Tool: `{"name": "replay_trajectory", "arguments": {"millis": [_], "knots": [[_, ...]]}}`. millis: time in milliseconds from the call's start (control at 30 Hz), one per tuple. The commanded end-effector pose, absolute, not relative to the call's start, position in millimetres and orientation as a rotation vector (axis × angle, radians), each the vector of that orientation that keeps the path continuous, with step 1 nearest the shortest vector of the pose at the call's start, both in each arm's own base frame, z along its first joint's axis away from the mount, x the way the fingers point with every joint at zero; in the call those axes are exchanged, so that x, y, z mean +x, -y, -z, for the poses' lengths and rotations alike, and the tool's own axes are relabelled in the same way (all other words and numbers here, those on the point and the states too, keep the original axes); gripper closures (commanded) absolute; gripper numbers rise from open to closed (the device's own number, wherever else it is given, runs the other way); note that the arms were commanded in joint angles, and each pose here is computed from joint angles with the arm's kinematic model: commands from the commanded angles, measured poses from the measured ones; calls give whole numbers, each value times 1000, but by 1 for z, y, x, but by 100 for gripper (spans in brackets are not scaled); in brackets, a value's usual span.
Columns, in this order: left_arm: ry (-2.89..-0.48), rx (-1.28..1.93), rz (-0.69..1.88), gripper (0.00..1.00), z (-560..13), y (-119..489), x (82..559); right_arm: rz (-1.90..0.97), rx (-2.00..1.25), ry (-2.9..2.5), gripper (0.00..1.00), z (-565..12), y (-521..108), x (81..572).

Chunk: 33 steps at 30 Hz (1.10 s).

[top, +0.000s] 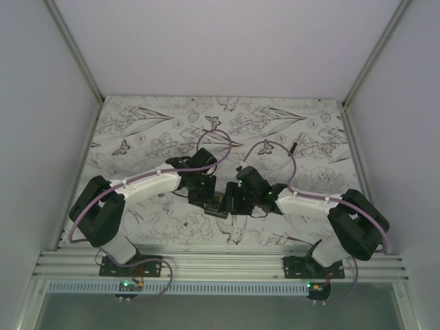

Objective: Snap on the fuse box
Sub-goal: Close the fuse box cover on the fuse box base.

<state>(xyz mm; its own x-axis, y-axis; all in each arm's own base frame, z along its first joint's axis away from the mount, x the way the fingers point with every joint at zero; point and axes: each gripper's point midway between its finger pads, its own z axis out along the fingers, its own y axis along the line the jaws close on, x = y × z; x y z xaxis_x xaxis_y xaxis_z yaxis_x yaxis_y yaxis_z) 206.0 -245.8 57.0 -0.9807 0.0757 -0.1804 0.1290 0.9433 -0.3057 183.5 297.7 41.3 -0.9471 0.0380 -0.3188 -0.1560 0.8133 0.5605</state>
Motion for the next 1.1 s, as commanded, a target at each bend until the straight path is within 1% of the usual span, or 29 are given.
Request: {"name": "replay_trajectory", "arguments": {"millis": [0,67,167,500,700,1067], "knots": [[-2916,139,419,54,-67,235,202,-902,-70,-2667,38,-44,-304,183],[-2895,143,389,51,-71,231,205,-898,-72,-2667,38,-44,-302,183],[-2909,149,362,49,-67,230,207,-903,-70,-2667,38,-43,-303,182],[-2975,152,373,52,-51,239,205,-926,-76,-2661,39,-43,-310,181],[-2989,157,449,54,-52,250,200,-935,-82,-2658,39,-43,-314,181],[-2989,186,489,55,-57,259,193,-947,-98,-2650,39,-46,-321,182]]}}
